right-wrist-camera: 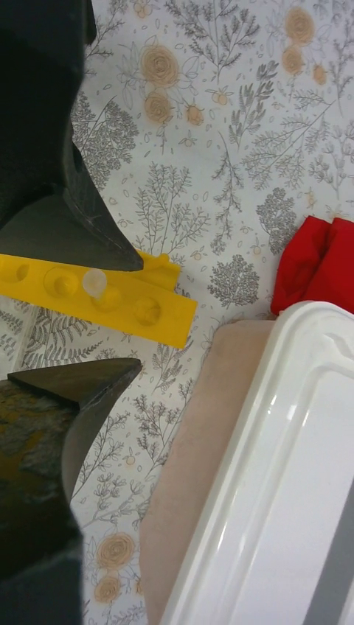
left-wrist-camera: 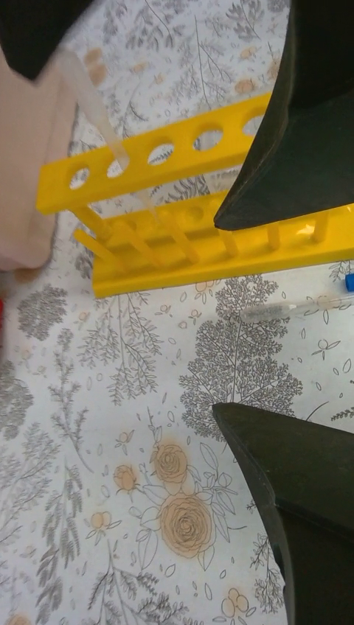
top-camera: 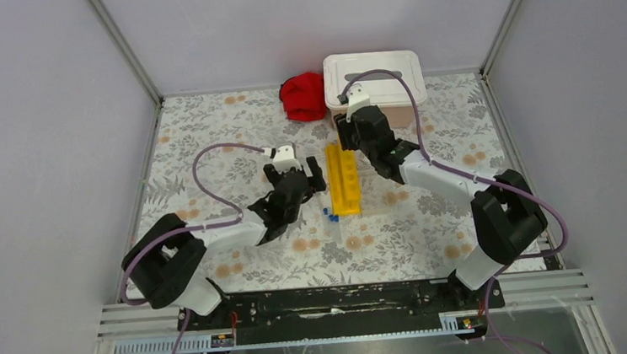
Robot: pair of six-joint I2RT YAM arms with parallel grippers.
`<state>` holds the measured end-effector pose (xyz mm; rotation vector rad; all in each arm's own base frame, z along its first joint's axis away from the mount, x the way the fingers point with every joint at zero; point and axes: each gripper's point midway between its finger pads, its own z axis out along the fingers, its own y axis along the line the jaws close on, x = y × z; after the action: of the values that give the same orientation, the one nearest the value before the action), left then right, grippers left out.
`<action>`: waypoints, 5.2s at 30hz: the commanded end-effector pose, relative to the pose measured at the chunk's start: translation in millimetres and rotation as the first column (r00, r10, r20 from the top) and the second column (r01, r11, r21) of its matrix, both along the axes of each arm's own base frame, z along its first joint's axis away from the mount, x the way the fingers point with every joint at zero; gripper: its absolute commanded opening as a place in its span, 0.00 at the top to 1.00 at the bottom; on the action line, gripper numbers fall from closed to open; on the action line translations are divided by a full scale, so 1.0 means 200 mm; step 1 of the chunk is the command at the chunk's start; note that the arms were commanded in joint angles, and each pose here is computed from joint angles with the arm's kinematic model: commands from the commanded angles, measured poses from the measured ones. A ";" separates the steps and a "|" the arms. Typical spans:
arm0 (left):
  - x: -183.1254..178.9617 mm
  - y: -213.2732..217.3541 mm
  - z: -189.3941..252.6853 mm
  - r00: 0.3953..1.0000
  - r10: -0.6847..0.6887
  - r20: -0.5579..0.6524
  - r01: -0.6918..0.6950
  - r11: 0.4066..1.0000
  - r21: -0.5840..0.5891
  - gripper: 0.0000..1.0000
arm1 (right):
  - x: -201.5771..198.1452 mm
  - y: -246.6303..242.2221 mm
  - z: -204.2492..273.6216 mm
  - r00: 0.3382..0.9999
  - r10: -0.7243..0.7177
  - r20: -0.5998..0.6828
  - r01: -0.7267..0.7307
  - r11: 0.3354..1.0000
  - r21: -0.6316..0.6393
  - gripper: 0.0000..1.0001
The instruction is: Organize the chemistry lab equipment
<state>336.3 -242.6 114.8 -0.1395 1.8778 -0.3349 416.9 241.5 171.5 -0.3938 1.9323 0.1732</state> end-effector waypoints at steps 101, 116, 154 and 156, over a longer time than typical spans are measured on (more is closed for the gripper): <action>-0.35 -0.25 0.52 0.881 -0.457 0.124 0.444 0.888 0.121 0.90 | -0.72 0.10 0.43 0.943 0.307 -0.126 -0.204 0.836 0.510 0.36; -0.40 -0.39 0.60 0.833 -0.530 0.159 0.500 0.844 0.193 0.90 | -0.80 0.21 0.35 0.920 0.357 -0.162 -0.212 0.801 0.560 0.36; -0.41 -0.31 0.64 0.873 -0.445 0.199 0.416 0.893 0.174 0.64 | -0.80 0.24 0.30 0.916 0.361 -0.175 -0.194 0.779 0.596 0.89; -0.41 -0.30 0.64 0.879 -0.438 0.190 0.410 0.896 0.170 0.52 | -0.79 0.24 0.32 0.919 0.361 -0.162 -0.201 0.779 0.594 0.89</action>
<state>249.3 -309.4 217.2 0.4937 1.7446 -0.4950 257.9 286.0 221.5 -0.2424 2.0074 1.0153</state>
